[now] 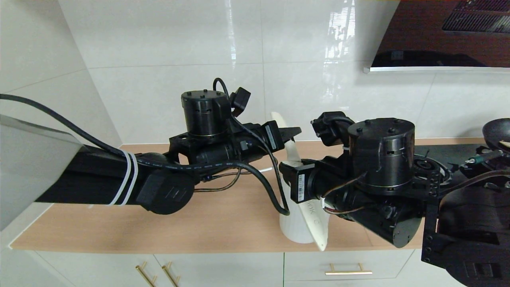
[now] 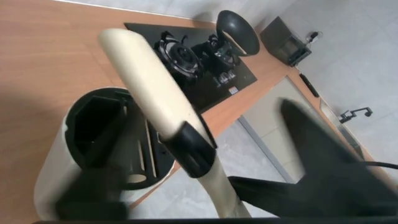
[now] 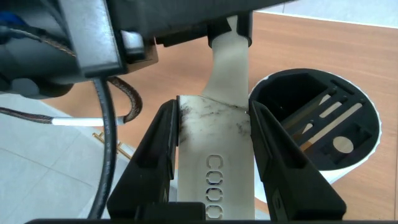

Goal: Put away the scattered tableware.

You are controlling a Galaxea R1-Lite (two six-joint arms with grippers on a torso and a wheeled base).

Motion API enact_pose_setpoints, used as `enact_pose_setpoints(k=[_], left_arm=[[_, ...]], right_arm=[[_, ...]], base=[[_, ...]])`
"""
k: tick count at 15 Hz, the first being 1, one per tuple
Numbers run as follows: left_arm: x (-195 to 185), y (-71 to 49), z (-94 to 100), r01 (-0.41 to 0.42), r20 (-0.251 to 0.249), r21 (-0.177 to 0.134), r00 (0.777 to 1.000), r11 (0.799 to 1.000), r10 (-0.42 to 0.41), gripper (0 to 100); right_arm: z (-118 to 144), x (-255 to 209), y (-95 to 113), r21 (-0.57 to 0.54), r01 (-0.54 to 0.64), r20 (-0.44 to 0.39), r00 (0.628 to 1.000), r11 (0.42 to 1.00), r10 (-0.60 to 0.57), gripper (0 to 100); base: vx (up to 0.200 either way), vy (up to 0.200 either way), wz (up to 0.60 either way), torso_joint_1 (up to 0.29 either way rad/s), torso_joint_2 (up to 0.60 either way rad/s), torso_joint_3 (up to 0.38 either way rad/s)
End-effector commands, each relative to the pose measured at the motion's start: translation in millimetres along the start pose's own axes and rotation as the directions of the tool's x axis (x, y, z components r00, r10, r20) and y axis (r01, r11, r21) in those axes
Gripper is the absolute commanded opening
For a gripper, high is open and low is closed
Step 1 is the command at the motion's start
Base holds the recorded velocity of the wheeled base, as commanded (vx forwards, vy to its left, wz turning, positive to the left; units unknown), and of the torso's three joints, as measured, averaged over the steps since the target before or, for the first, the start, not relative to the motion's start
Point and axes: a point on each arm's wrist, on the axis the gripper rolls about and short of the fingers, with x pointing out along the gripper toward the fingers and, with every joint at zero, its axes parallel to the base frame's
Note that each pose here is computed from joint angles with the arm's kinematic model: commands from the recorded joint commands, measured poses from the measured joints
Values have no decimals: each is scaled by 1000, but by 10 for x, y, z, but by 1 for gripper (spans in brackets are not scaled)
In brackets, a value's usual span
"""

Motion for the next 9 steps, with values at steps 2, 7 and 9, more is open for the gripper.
enact_pose_setpoints(k=[2,7,9], left_arm=[[-6,-9,7,2,2,1,1000,1000,-2,0],[-6,-9,7,2,2,1,1000,1000,-2,0],[-9,-13,11,3,3,0,1000,1000,-3,0]], right_arm=[[24,-13,-3,3,-1,8,1000,1000,1,0],[24,-13,-4,2,2,9,1000,1000,-2,0],[24,-13,-5,2,5,9,1000,1000,-5,0]], base=[[0,0,0,0,0,0],[0,0,0,0,0,0],[0,0,0,0,0,0]])
